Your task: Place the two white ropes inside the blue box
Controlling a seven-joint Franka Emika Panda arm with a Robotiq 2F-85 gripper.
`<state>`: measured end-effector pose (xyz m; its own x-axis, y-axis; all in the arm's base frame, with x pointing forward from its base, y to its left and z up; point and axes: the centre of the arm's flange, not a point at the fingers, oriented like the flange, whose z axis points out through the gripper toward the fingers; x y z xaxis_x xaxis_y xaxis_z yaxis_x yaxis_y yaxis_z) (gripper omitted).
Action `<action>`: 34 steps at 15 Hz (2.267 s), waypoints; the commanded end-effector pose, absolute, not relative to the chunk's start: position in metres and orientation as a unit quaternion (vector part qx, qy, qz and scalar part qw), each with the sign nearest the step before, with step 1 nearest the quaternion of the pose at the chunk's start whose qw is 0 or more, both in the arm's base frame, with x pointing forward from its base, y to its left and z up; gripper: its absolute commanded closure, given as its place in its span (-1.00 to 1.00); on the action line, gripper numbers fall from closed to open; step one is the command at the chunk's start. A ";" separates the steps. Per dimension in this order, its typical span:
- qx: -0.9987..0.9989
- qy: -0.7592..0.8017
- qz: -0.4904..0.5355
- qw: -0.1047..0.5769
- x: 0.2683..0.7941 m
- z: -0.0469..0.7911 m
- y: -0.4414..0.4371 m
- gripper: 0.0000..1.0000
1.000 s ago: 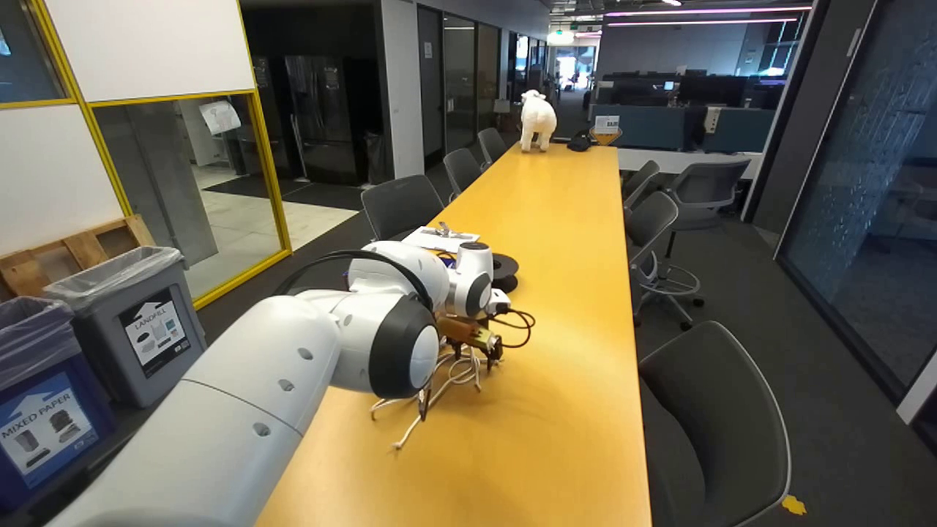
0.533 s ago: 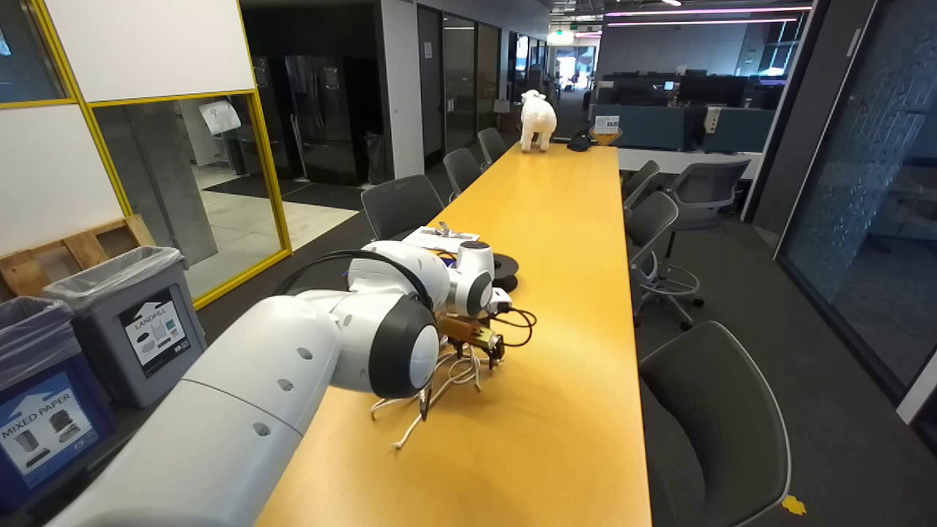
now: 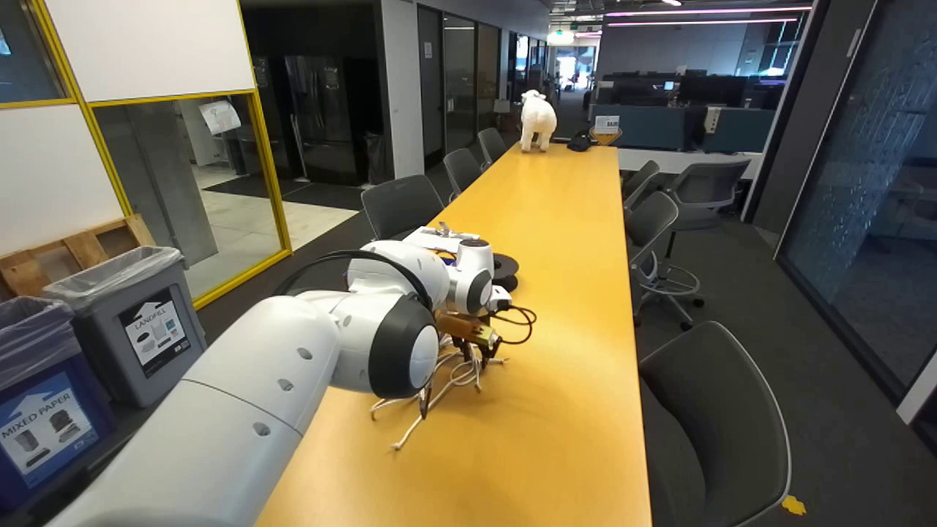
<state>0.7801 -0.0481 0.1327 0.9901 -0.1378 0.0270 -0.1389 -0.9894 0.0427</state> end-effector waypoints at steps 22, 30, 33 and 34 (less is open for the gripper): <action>0.979 0.079 0.036 -0.187 0.712 0.321 -0.046 0.83; 0.965 0.067 0.128 -0.218 0.698 0.477 -0.006 0.82; 0.956 0.038 0.180 -0.230 0.693 0.526 0.023 0.82; 0.952 0.027 0.192 -0.238 0.693 0.540 0.036 0.82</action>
<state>0.7082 0.0057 0.5040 0.9470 0.0512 0.3171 0.1878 -0.8893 -0.4169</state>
